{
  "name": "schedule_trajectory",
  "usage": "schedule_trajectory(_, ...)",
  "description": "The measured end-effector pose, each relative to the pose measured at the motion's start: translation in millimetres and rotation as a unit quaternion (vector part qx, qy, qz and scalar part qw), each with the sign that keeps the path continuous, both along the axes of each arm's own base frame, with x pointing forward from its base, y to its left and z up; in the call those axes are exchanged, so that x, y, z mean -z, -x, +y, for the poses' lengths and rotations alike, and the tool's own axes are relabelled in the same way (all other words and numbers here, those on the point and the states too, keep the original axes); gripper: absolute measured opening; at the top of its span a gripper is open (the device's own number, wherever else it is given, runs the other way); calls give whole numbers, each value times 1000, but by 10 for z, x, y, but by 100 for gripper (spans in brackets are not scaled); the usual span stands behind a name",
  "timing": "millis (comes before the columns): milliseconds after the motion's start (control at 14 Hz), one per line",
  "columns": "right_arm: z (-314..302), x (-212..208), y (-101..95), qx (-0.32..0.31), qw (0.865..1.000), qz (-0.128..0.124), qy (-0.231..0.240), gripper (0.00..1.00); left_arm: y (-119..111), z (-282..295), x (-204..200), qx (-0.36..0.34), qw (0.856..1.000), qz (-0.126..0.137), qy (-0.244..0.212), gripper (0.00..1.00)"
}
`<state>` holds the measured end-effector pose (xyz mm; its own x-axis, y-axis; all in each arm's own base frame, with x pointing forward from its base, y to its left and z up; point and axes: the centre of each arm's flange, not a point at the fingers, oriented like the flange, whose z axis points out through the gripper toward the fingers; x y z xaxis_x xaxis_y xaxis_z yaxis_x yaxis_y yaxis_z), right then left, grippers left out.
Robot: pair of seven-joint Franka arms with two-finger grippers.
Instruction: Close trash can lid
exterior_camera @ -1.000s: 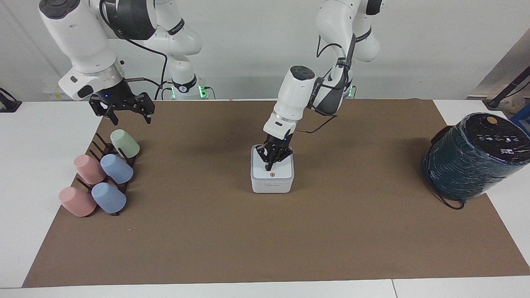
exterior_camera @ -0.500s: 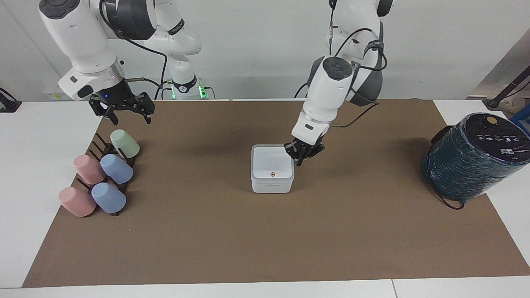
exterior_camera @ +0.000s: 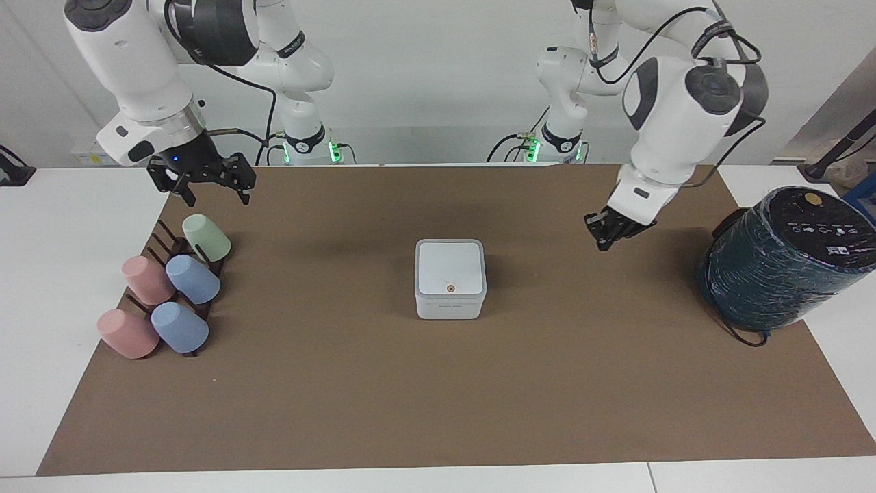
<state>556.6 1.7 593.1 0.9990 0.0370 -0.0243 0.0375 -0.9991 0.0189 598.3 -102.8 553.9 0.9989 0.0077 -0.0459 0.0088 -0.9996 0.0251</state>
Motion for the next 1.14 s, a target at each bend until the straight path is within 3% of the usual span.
schedule_trajectory(214,0,0,0,0,1000,0,0,100,192,472,-368,0,1000,0,2,31)
schedule_trajectory(643,0,0,0,0,1000,0,0,100,362,481,-648,10,1000,-15,-5,98)
schedule_trajectory(1143,0,0,0,0,1000,0,0,100,361,481,-660,36,999,-19,-4,100)
